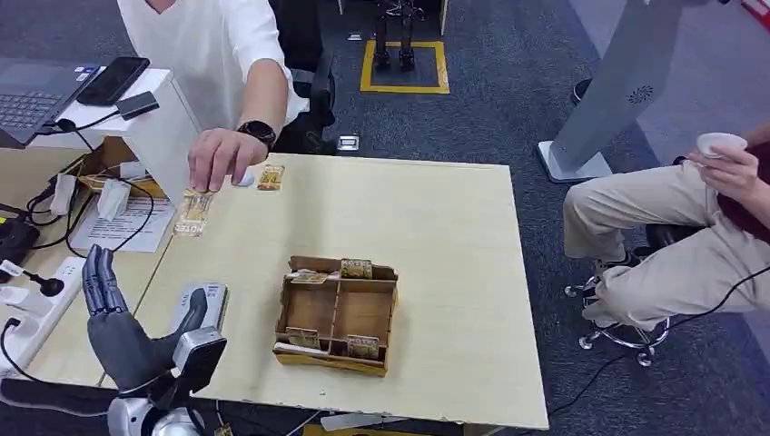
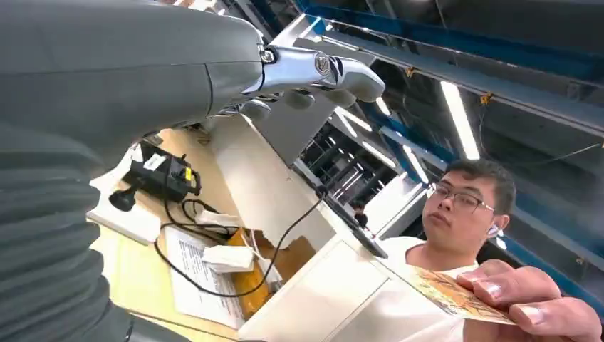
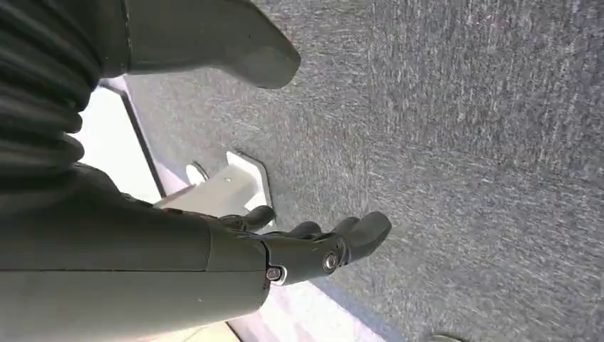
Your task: Pass the card to the sensor for recognition and then transmit it.
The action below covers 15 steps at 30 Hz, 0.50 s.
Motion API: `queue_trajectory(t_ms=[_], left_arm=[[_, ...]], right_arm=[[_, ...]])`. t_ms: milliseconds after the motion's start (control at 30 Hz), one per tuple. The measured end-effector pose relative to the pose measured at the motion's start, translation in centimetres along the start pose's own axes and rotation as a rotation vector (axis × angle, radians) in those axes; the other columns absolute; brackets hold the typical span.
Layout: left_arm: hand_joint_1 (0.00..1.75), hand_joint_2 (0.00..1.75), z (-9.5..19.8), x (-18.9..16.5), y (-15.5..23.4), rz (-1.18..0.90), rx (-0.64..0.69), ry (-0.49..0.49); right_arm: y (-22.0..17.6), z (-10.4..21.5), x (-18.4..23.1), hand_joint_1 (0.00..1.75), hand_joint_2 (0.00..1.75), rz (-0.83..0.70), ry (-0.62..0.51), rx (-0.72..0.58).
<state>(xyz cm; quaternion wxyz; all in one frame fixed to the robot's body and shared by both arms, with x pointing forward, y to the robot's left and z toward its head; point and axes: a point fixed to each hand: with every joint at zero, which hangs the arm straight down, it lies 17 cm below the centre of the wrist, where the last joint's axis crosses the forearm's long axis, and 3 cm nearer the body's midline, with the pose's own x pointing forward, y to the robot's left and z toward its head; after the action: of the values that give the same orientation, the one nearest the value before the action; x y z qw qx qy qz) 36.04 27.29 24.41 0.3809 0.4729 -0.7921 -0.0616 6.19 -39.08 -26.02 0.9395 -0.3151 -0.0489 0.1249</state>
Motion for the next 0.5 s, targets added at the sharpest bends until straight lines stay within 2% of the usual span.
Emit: queue_trajectory(t_ms=[500], left_arm=[[0.00,1.75,-2.4,0.2,-1.9,-0.015,-0.006,-0.011]], right_arm=[[-0.3,-0.2,0.5,0.00,1.75,0.023,-0.018,-0.002]])
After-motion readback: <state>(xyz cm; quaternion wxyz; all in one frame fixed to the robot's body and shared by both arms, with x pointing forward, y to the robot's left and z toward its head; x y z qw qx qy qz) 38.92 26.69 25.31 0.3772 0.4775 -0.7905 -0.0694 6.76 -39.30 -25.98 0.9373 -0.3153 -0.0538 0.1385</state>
